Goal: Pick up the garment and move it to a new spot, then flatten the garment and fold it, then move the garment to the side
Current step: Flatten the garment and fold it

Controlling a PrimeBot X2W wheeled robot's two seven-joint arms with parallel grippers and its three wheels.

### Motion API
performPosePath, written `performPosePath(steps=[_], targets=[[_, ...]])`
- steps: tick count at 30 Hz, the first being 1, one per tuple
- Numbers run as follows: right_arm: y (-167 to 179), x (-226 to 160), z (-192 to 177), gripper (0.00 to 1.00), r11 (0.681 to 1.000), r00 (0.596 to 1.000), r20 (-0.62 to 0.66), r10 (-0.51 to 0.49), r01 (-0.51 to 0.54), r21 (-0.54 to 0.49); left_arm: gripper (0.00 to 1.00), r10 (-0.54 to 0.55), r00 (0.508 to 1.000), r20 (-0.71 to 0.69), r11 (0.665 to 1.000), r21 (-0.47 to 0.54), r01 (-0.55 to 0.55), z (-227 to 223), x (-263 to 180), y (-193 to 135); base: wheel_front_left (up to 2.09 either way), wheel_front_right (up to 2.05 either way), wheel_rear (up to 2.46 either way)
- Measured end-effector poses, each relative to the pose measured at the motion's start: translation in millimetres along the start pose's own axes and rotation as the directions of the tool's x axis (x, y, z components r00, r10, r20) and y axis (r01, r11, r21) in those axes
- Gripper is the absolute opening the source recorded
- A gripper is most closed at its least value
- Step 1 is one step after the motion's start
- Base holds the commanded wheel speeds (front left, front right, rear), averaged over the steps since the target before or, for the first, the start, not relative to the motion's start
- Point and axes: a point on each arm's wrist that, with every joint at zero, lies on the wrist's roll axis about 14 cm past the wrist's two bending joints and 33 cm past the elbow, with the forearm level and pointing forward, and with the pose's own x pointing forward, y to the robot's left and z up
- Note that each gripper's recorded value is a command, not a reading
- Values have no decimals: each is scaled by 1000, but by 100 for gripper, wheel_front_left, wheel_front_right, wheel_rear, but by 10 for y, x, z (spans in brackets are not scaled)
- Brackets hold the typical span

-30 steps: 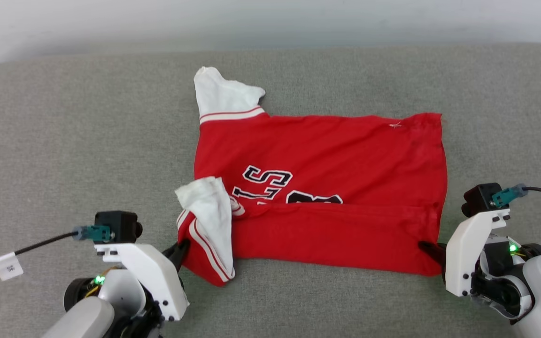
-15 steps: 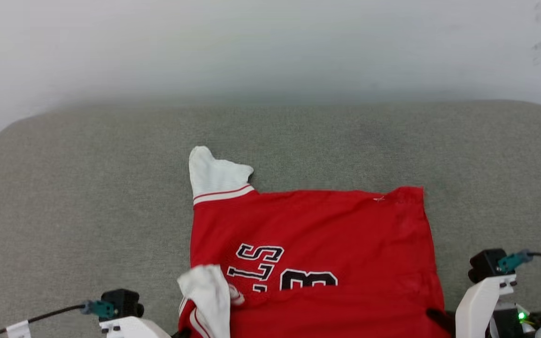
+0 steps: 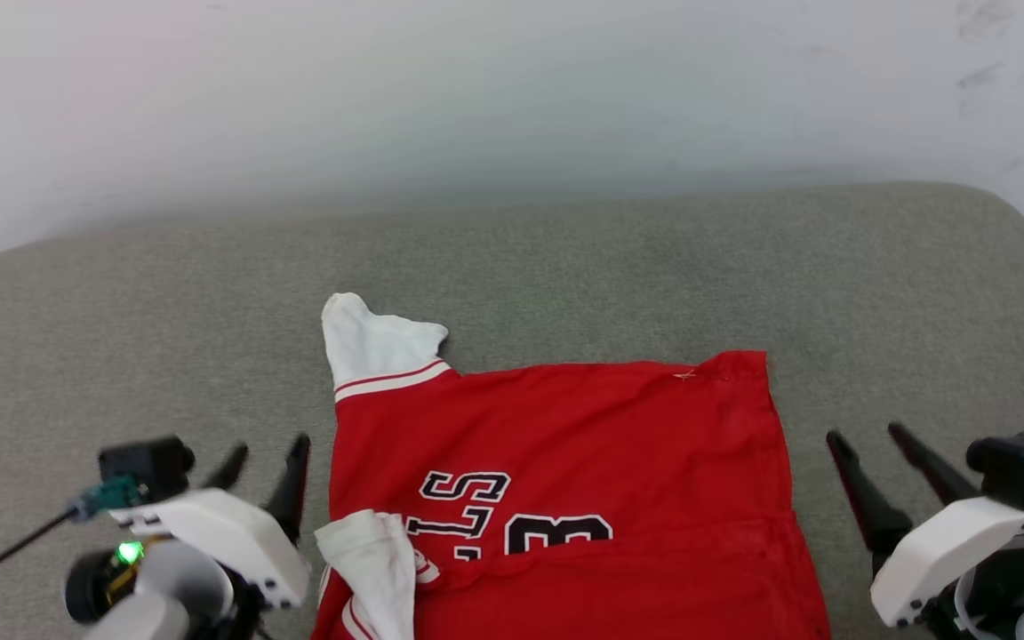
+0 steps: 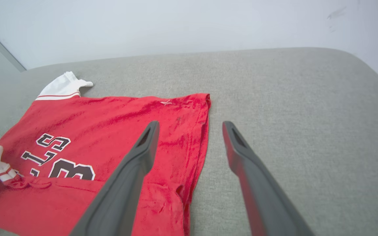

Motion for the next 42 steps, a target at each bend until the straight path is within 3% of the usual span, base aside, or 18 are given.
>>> performPosePath(steps=[6, 12, 18, 21, 26, 32, 34, 35, 38, 42], targets=[[-66, 18, 538, 100, 998, 972, 228, -53, 62, -34, 100, -47, 972, 231, 994, 107, 22, 751, 342, -164, 0, 0, 0], [-95, 200, 889, 100, 995, 938, 342, -64, 86, -47, 100, -87, 968, 236, 984, 173, 46, 1169, 928, -235, 0, 0, 0], [-191, 445, 874, 100, 992, 935, 346, -83, 110, -60, 100, -84, 996, -34, 976, 198, 89, 919, 1614, -118, 0, 0, 0], [-262, 540, 786, 100, 990, 941, 323, -102, 127, -60, 100, -41, 973, -226, 977, 194, 86, 622, 1859, 32, 0, 0, 0], [-375, 623, 576, 100, 986, 953, 270, -137, 156, -52, 100, 40, 865, -500, 979, 193, 67, 111, 2064, 273, 0, 0, 0], [-495, 660, 333, 100, 983, 964, 204, -173, 183, -29, 100, 98, 719, -688, 985, 170, 28, -273, 2132, 419, 0, 0, 0], [-515, 676, 293, 100, 983, 966, 188, -177, 184, -22, 47, 98, 689, -718, 989, 149, 15, -326, 2142, 405, 0, 0, 0], [-511, 687, 271, 100, 984, 969, 178, -173, 179, -16, 0, 93, 678, -729, 991, 134, 8, -353, 2138, 395, 0, 0, 0], [-477, 730, 178, 100, 988, 979, 130, -156, 154, 23, 0, 83, 682, -727, 993, 119, 6, -369, 2140, 356, 0, 0, 0], [-449, 827, 140, 100, 991, 990, 76, -121, 116, 64, 0, 59, 728, -683, 995, 102, 15, -338, 2152, 290, 0, 0, 0]])
